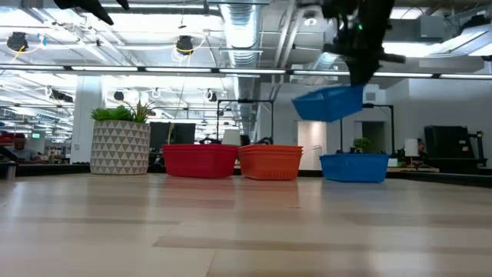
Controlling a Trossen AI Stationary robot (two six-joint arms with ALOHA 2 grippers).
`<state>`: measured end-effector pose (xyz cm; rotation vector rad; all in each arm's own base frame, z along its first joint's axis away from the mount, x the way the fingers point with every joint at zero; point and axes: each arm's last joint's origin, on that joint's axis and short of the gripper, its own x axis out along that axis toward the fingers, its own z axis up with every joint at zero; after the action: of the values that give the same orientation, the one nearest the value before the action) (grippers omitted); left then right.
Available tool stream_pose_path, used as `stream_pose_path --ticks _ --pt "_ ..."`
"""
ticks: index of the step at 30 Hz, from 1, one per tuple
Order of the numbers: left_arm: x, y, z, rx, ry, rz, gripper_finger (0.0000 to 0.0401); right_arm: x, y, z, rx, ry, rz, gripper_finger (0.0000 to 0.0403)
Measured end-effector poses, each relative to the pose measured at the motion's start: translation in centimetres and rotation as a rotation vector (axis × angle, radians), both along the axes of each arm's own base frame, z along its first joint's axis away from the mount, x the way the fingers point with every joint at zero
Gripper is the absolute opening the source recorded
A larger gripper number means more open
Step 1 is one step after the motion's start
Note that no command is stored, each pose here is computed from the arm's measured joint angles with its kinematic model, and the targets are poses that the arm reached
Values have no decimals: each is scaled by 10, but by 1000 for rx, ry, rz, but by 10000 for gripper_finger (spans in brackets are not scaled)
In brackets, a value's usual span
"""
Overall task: Stack baskets by color
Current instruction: Stack the right blue bin on top of the top blue bin
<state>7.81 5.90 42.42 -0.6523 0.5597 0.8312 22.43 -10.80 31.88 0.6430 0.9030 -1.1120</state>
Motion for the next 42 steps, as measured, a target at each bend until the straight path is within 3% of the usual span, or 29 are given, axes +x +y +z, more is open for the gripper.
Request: stream_pose_path --ticks 5,10,18,30,35,42 --pt "0 0 0 -1 0 1 263 -28 -17 -25 48 7 -83 7" --pt "0 0 0 -2 -1 2 263 -45 -24 -52 79 -105 -118 7" --pt "0 0 0 -2 -1 2 263 -44 -24 -89 116 -172 -131 11" --pt "-1 -1 -1 -13 14 2 263 -37 -30 -111 165 -98 -152 31" --pt "-1 -1 -1 -13 14 2 263 -31 -33 -125 220 -62 -166 72" --pt "-1 -1 -1 -14 14 3 263 -30 -39 -124 215 -63 -172 166"
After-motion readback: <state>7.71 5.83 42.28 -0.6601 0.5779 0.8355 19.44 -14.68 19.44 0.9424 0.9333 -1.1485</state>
